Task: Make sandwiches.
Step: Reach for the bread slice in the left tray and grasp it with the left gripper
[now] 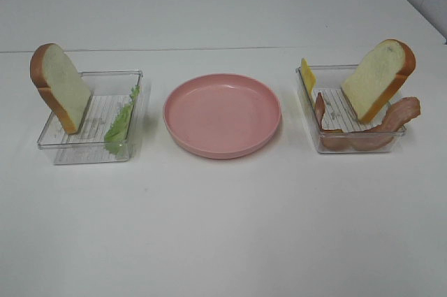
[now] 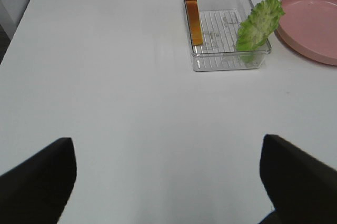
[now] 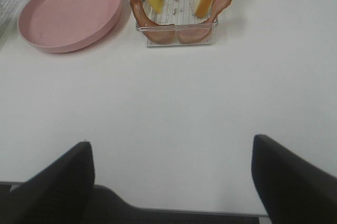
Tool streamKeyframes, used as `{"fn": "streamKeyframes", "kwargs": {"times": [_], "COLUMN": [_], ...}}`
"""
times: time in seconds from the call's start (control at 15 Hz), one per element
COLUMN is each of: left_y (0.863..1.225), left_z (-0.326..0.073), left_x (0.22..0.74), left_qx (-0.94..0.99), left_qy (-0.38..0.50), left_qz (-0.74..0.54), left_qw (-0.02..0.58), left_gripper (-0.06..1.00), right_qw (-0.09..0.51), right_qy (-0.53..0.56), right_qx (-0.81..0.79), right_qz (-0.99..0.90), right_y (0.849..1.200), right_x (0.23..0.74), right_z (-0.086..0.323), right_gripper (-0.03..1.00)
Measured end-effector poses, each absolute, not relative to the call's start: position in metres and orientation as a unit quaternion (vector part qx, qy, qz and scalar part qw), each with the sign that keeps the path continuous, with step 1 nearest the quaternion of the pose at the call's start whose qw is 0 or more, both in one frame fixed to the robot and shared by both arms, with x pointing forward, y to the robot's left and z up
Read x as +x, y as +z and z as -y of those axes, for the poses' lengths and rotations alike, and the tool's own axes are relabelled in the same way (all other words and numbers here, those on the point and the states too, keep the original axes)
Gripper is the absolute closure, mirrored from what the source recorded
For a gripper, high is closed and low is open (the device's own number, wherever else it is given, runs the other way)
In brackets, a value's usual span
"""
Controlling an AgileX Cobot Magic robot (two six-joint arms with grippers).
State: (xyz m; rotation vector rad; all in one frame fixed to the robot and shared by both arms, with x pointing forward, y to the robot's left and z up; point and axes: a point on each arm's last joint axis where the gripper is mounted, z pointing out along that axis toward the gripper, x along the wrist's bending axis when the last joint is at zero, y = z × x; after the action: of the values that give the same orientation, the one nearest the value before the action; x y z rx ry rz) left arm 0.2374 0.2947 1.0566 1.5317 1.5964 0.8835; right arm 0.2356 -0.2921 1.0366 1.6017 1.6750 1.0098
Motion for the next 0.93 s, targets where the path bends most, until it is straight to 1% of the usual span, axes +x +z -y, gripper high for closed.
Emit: {"fn": "streamKeyframes", "kwargs": {"times": [0.93], "left_y": [1.0566], "left_z": [-0.2947], "left_x": [0.2374], "left_qx": [0.597], "left_qy": [0.344], "left_qz": [-0.622], "left_qw": [0.371], "left_gripper": [0.08], "right_qw": [0.302], "right_qy": [0.381], "right_qx": [0.604], "right_qz": [-0.632], "right_y": [1.0366], "right_x": [0.2356], "right_z": [0.2920], "right_gripper": [0.17]}}
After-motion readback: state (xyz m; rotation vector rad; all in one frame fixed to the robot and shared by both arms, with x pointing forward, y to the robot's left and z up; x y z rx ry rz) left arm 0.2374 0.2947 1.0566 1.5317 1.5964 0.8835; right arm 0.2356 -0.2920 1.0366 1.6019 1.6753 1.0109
